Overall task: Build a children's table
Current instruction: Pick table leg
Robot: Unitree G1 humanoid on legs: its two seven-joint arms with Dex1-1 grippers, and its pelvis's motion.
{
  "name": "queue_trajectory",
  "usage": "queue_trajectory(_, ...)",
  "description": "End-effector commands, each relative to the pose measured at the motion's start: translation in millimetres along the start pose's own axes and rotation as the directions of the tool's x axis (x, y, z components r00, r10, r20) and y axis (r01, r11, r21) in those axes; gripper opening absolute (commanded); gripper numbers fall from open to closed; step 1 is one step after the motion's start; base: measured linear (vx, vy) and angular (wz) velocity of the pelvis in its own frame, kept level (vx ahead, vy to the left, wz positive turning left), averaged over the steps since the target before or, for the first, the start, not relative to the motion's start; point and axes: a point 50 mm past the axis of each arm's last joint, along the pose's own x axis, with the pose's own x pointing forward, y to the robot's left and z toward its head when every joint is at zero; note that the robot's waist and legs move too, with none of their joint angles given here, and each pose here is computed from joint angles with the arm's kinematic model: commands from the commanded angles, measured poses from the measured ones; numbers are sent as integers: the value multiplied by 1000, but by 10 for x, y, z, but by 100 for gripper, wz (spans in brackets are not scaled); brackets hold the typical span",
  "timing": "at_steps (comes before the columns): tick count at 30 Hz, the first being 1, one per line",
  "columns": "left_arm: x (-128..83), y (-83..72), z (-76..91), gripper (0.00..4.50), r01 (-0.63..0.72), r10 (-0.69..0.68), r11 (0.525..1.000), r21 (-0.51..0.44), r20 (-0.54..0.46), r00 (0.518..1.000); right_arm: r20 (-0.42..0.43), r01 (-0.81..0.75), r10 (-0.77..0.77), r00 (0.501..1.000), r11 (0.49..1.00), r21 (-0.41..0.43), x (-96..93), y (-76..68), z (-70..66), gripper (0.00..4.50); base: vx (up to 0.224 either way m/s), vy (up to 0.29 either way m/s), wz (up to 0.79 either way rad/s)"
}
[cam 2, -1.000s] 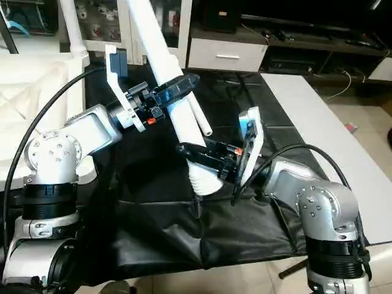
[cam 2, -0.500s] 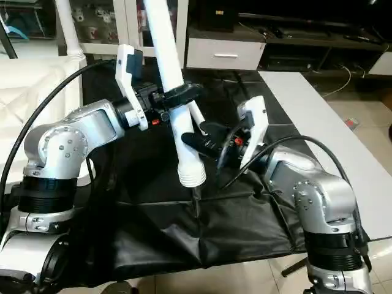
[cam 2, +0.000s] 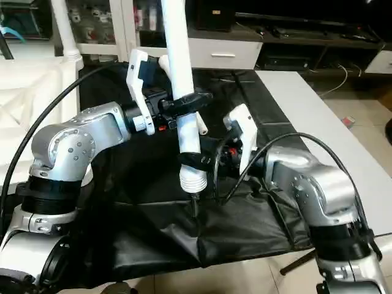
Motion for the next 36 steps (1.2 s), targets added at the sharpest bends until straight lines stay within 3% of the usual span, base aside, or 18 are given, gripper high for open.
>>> queue_trajectory(1,36,-93,75,184,41,-42,997,59,11,999,-26,-2,2,1000,1000,-3,-5,-18,27,346,0,0,0)
queue_trajectory(21,30,-168,3,184,98,-96,991,92,-32,995,-100,-41,38,994,999,-22,91,-50,19,346,0,0,0)
queue_trajectory(36,33,-186,-8,184,122,-117,986,112,-53,992,-135,-66,60,989,997,-40,89,-50,-19,223,0,0,0)
